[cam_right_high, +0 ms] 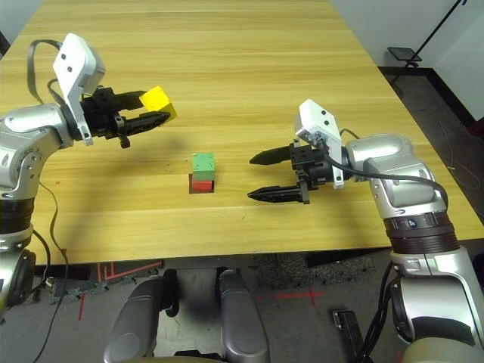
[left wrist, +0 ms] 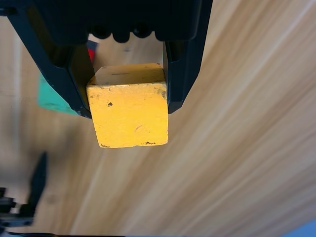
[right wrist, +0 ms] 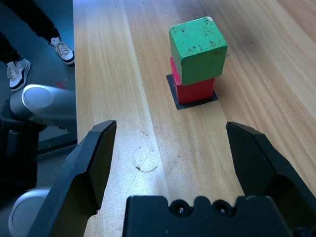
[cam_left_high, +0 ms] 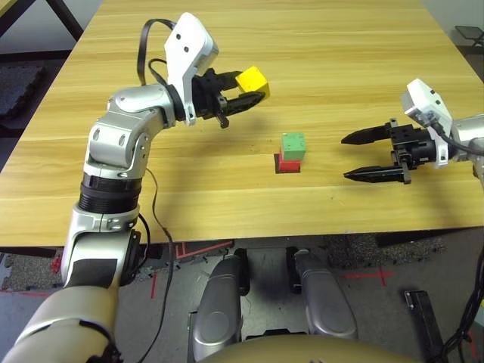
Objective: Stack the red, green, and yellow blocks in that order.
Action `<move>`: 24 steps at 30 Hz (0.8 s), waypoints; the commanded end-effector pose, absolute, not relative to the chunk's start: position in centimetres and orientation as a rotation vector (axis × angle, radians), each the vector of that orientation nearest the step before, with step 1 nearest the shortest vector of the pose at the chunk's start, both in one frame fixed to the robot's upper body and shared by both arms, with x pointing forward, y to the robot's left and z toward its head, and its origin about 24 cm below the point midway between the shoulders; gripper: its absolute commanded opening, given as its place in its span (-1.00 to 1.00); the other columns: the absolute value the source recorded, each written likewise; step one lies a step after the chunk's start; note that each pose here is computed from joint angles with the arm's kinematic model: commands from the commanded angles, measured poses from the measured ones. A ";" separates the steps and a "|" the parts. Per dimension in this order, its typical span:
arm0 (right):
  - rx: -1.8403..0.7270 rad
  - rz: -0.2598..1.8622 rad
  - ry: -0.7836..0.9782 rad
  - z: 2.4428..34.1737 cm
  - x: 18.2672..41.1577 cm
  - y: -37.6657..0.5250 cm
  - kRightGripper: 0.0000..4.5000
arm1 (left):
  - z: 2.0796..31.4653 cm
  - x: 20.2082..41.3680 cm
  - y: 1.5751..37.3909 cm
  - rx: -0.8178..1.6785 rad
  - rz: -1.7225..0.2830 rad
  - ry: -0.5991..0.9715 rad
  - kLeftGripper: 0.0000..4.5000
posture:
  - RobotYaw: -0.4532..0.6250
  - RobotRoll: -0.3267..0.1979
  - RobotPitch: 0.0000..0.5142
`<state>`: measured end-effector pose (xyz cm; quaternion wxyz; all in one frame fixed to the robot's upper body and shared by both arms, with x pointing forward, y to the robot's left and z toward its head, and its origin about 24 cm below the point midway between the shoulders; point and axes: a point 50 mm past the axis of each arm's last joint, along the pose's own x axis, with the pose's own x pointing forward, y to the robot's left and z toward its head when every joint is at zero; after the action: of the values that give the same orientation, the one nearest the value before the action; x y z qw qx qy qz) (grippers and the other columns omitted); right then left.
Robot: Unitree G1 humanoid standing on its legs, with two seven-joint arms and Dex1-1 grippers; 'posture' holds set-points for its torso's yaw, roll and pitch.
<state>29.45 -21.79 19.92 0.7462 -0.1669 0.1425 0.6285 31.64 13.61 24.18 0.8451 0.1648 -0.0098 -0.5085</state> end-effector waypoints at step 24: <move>-0.385 1.361 0.305 22.0 28.4 -22.8 1.00 | 22.1 30.5 8.0 0.381 -1.354 0.016 -0.09 | 0.09 0.43 -0.09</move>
<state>28.66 -22.56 21.55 0.7497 -0.1728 0.1418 0.6229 30.45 8.17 22.96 0.7680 0.1730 -0.0027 -0.6166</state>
